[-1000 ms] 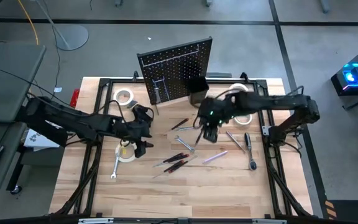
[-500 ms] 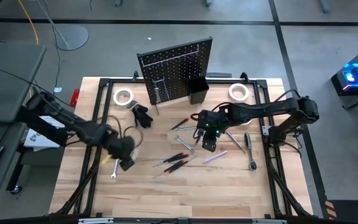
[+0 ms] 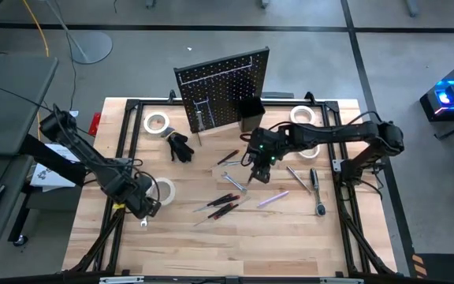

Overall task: Hang tools onto peg board
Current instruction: Hang the silver wrench on the peg board

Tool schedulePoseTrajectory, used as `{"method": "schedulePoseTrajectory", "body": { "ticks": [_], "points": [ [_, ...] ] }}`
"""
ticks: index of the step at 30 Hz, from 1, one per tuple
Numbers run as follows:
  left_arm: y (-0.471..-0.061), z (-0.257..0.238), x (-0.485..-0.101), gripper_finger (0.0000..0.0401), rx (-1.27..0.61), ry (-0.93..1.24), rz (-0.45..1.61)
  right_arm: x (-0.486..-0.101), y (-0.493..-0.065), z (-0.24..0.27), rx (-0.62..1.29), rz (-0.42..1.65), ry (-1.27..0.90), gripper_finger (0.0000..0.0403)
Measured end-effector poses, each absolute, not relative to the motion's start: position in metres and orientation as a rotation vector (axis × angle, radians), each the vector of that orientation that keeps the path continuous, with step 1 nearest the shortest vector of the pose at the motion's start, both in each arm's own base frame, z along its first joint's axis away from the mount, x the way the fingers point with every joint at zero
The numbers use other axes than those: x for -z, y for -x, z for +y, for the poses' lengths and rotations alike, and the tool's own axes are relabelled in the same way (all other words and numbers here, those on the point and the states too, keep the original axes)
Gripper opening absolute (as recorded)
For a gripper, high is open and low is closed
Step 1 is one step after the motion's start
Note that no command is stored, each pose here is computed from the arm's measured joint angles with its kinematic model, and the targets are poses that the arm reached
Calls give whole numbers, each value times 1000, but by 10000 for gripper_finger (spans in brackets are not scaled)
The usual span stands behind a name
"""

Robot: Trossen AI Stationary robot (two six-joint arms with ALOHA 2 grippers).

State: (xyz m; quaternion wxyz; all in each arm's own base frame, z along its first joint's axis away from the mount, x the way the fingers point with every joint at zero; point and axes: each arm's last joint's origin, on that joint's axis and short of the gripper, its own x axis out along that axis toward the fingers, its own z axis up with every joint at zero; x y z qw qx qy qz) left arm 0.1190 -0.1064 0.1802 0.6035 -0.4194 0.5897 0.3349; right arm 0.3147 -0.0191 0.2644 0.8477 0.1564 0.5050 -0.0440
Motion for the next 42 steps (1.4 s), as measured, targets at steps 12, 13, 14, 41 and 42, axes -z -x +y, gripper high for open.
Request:
{"method": "schedulePoseTrajectory", "body": {
  "ticks": [12, 13, 14, 41, 42],
  "points": [
    [-128, -114, -151, 186, -833, 950, 1373, -265, -315, -32, 123, 1046, -359, 145],
    [-130, -116, -147, 186, -824, 958, 1370, -265, -315, -32, 125, 1046, -362, 145],
    [-132, -118, -145, 186, -823, 960, 1368, -265, -315, -32, 124, 1046, -362, 145],
    [-142, -139, -191, 1, -534, 956, 1110, -282, -307, -29, 61, 986, -367, 145],
    [-142, -141, -200, 1, -497, 960, 1068, -285, -305, -29, 55, 974, -358, 145]
  ]
}}
